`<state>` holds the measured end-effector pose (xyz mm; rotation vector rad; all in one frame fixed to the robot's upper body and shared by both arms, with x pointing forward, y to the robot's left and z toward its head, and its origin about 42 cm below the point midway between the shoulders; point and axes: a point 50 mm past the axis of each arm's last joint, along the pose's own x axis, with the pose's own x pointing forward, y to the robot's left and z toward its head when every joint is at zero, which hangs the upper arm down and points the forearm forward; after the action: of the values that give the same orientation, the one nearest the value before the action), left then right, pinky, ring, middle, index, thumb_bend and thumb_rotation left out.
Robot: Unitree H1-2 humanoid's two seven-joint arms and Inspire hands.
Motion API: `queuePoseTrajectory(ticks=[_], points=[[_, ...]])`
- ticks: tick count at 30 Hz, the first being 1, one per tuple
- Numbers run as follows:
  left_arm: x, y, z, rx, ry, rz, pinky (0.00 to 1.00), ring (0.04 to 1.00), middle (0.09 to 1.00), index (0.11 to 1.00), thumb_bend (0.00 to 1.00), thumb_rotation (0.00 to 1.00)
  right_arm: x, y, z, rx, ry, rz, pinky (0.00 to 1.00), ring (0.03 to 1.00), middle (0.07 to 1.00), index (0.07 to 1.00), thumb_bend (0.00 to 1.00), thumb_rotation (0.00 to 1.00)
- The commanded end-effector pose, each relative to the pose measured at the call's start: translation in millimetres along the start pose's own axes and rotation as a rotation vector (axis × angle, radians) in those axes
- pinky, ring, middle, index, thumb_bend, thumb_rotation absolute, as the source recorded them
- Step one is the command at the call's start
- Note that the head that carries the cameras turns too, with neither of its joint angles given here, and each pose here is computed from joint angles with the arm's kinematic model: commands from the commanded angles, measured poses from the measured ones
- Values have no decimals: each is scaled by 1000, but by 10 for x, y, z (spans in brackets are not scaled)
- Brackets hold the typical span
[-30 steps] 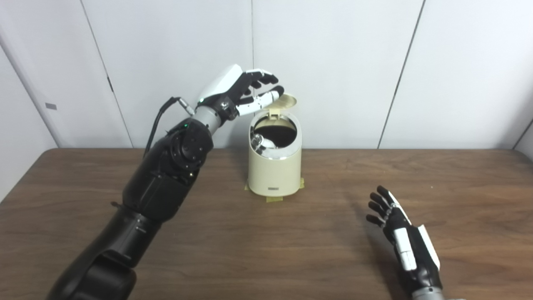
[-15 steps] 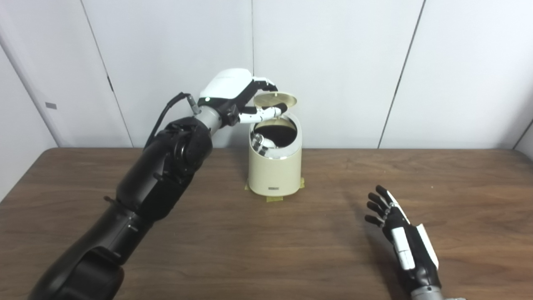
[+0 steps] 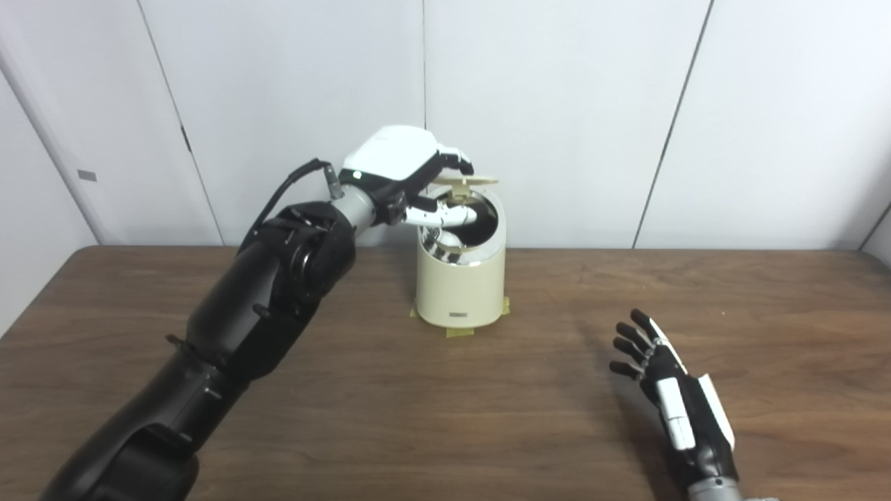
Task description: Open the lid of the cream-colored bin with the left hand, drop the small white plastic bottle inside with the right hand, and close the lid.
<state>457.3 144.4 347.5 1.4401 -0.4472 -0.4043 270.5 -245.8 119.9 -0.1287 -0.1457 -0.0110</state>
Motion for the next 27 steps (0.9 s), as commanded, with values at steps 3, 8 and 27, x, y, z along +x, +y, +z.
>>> queuePoseTrajectory(ticks=[3, 8, 27], points=[[-21, 170, 16, 87, -5, 19, 798, 863, 833, 820, 612, 853, -3, 15, -64, 29, 23, -23, 751, 854, 875, 928, 559, 999], [-29, 81, 28, 73, -16, -2, 778, 851, 835, 820, 612, 844, 1, 10, -45, 26, 23, -24, 745, 847, 871, 924, 544, 998], [-101, -308, 42, 99, -30, -79, 845, 853, 842, 836, 578, 854, -28, 7, -26, -3, 28, -26, 744, 841, 866, 926, 521, 997]])
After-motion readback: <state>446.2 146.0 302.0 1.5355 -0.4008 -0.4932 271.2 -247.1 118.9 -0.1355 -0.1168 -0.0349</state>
